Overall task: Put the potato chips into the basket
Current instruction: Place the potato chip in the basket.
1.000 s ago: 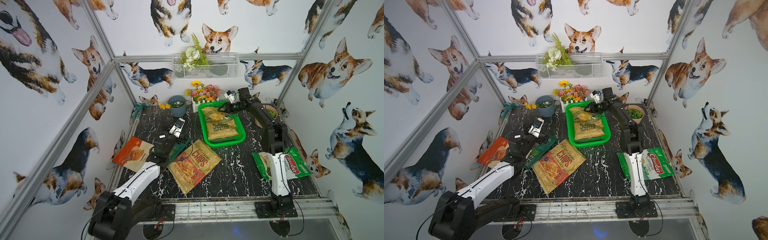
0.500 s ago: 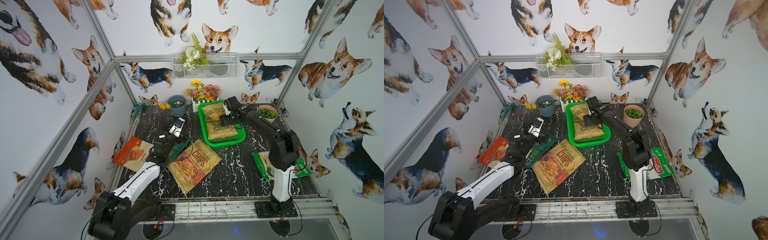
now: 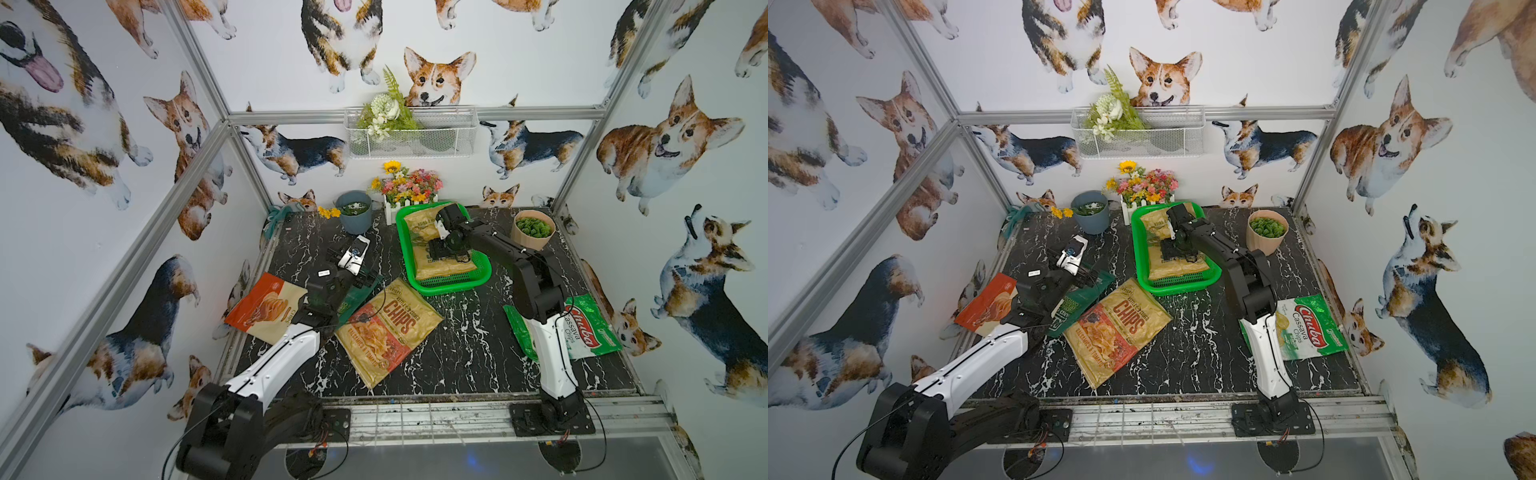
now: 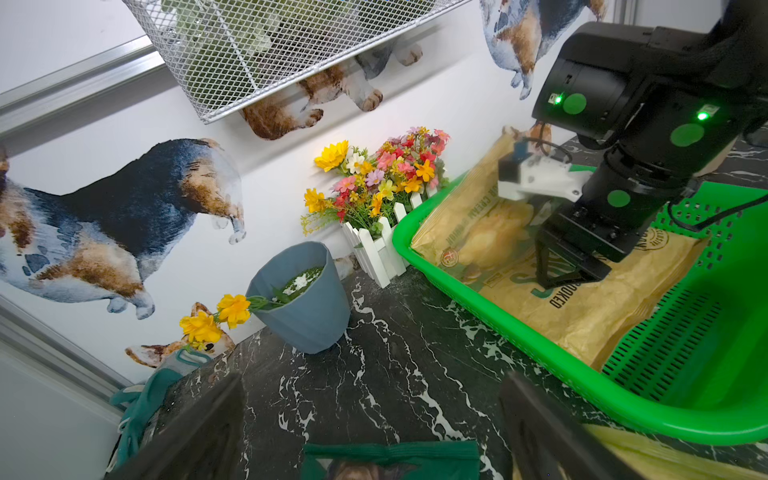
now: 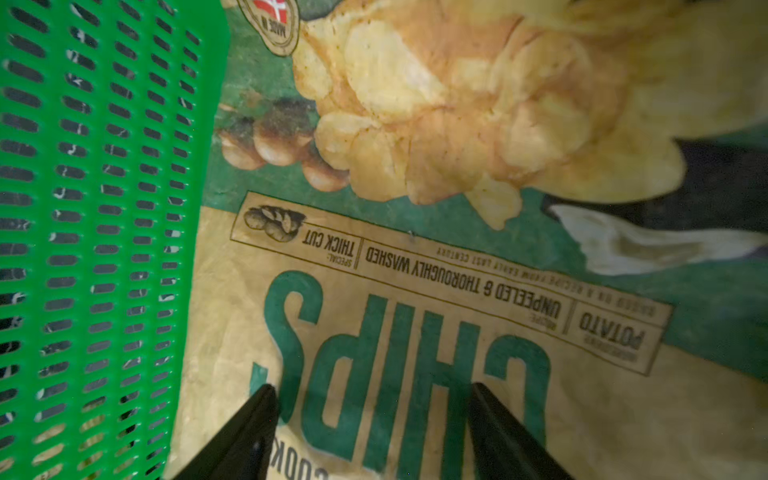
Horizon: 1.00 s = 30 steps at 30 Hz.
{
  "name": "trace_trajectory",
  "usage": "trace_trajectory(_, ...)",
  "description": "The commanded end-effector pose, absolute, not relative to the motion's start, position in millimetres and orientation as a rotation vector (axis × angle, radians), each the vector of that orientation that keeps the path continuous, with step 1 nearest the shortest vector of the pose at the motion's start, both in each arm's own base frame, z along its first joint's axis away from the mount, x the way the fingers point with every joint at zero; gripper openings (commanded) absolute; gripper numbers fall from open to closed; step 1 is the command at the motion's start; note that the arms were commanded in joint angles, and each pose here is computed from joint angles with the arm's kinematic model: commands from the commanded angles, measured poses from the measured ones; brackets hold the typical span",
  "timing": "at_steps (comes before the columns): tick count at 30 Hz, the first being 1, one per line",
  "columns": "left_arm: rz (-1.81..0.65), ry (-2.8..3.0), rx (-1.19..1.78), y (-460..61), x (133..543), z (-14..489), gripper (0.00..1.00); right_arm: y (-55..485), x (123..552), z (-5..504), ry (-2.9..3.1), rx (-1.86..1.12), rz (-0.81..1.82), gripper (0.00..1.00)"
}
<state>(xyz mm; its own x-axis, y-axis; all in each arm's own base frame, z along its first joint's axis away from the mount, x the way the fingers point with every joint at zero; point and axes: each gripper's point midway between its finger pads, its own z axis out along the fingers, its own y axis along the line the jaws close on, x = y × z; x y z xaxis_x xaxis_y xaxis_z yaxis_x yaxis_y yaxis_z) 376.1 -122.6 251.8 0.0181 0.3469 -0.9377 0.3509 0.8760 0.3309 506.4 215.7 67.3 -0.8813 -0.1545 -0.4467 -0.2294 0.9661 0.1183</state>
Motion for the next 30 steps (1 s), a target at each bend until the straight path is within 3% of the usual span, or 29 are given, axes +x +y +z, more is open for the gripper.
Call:
trace_trajectory(1, -0.004, 1.543, 0.552, -123, 376, 263, 0.99, 214, 474, 62, 2.745, -0.308, 0.282, 0.64)
trace_trajectory(4, -0.008, 1.536, 0.552, -124, 375, 266, 0.99, 212, 451, 66, 2.749, -0.314, 0.338, 0.55)
trace_trajectory(11, -0.022, 1.534, 0.555, -126, 374, 267, 0.99, 206, 425, 65, 2.779, -0.335, 0.37, 0.6)
trace_trajectory(15, -0.023, 1.538, 0.557, -126, 375, 265, 0.99, 208, 441, 71, 2.751, -0.321, 0.377, 0.66)
trace_trajectory(24, -0.025, 1.546, 0.557, -127, 376, 262, 0.99, 224, 494, 110, 2.627, -0.281, 0.394, 0.69)
trace_trajectory(30, -0.033, 1.55, 0.56, -128, 377, 260, 0.99, 221, 535, 79, 2.642, -0.206, 0.392, 0.73)
